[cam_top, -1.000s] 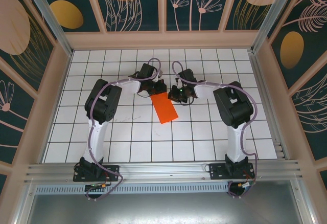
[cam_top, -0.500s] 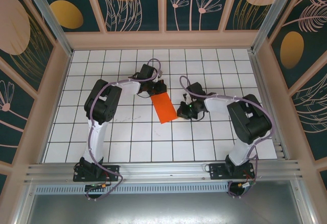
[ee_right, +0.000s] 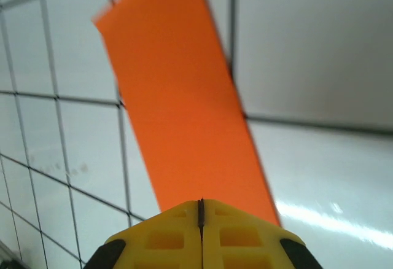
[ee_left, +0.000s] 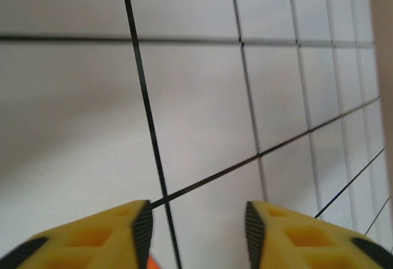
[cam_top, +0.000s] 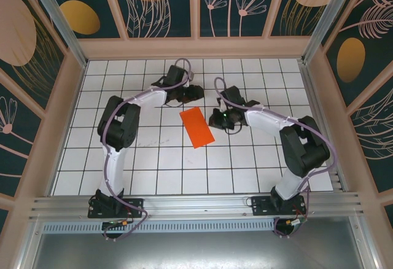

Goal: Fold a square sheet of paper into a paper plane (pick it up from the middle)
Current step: Fold the triangle a second time at the center of the table.

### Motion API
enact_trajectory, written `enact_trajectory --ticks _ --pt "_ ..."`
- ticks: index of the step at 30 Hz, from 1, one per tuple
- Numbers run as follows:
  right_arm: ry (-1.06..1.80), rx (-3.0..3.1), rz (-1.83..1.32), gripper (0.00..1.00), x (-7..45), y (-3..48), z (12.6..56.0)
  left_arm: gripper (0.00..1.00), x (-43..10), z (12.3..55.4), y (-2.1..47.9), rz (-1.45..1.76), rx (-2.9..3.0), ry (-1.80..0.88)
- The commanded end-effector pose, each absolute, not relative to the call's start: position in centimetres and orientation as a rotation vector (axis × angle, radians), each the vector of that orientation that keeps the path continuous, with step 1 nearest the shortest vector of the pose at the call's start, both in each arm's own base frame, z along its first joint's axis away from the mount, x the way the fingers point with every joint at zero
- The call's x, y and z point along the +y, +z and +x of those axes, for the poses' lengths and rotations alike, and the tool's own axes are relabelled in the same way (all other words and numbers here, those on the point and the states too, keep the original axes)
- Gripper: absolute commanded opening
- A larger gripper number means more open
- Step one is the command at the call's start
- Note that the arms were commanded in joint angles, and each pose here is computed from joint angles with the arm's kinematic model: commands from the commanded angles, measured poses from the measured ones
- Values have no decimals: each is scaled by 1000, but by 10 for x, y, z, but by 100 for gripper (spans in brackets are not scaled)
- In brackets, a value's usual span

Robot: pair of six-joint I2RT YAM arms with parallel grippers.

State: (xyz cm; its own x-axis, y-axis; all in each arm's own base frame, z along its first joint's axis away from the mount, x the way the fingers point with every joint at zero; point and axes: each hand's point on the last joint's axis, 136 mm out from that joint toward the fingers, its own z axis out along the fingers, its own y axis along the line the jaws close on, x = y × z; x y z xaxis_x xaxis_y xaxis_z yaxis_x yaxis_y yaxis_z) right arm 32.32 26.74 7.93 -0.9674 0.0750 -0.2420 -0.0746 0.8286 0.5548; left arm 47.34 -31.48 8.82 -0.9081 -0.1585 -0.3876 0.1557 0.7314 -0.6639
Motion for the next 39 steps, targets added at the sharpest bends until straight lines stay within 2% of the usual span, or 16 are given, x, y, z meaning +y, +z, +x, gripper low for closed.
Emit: enact_trajectory --ticks 1,7,10,16,21,26,33,39 --pt "758 2751 -2 16 283 65 343 55 -270 485 129 -178 2428 -930" --pt "703 2818 73 23 287 38 348 74 -199 463 120 -403 2416 -807" --pt "704 2864 120 25 285 27 334 85 -180 446 115 -441 2416 -755" --pt "671 2944 240 26 277 14 294 99 -165 417 112 -424 2405 -713" --pt "678 2975 374 26 285 10 265 99 -156 395 99 -427 2416 -686" --pt "834 2917 410 26 331 29 264 98 -148 372 87 -447 2435 -704" --pt "796 2727 335 28 345 75 322 99 -141 341 83 -496 2411 -814" --pt "736 2803 209 29 347 54 359 98 -145 328 82 -568 2401 -907"
